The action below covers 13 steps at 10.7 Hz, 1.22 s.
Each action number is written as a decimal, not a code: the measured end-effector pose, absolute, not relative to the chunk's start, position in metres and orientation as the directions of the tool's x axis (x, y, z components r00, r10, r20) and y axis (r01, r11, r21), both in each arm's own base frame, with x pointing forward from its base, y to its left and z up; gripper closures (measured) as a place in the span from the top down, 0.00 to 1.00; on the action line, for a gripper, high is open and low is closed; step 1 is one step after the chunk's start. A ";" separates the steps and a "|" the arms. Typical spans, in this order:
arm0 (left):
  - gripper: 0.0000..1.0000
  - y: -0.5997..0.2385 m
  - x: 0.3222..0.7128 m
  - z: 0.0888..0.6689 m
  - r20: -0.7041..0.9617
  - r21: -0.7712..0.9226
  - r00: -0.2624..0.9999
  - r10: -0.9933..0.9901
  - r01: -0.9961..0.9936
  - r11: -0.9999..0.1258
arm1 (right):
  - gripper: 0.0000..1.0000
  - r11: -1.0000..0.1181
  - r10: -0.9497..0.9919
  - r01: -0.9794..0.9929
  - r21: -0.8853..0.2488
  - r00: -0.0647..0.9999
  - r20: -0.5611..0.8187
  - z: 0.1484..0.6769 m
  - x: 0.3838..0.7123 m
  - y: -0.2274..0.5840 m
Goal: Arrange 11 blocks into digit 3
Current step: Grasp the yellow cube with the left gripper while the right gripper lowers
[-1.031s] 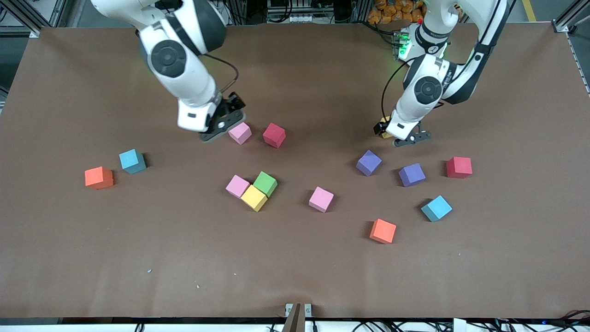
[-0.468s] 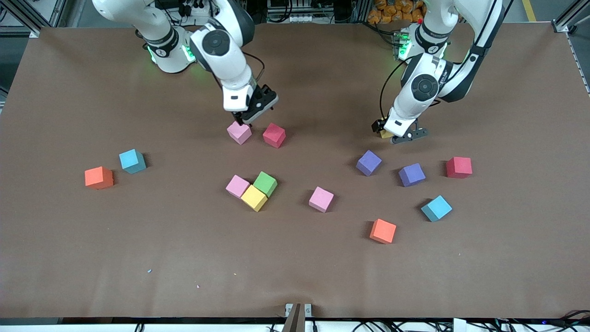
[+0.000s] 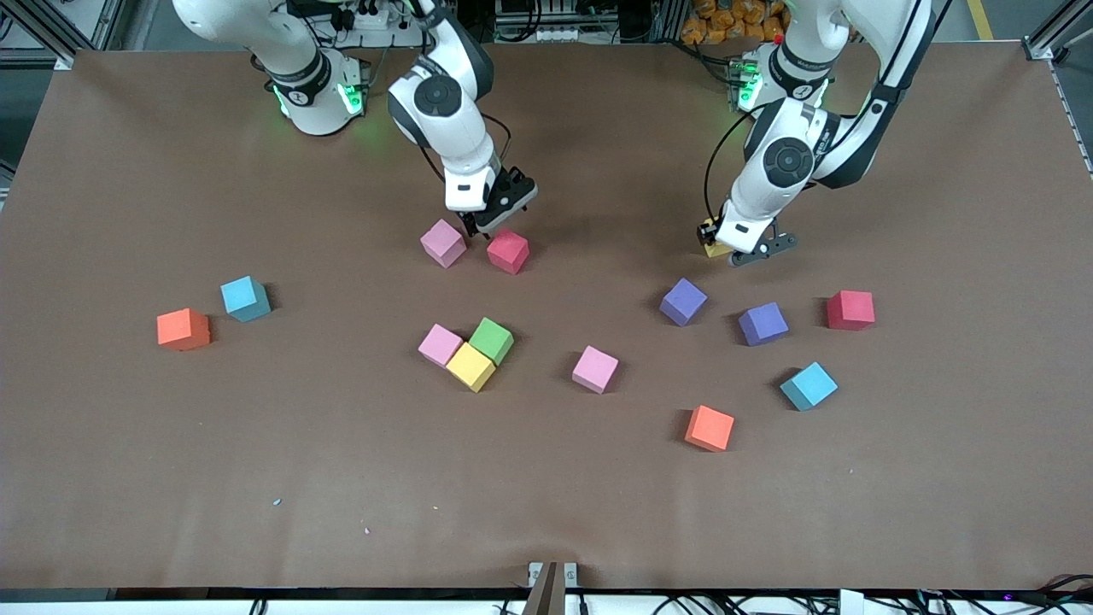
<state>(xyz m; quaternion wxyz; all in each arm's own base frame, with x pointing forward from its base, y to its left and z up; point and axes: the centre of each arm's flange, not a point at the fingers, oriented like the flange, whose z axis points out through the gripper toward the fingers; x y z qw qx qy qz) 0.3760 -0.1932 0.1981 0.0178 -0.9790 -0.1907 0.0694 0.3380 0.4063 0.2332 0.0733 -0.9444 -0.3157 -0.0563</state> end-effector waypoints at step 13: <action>0.54 -0.380 0.380 0.240 -0.184 0.021 0.969 0.166 0.173 -0.985 | 1.00 -0.726 0.664 0.686 -0.047 0.718 0.207 0.212 0.355 0.421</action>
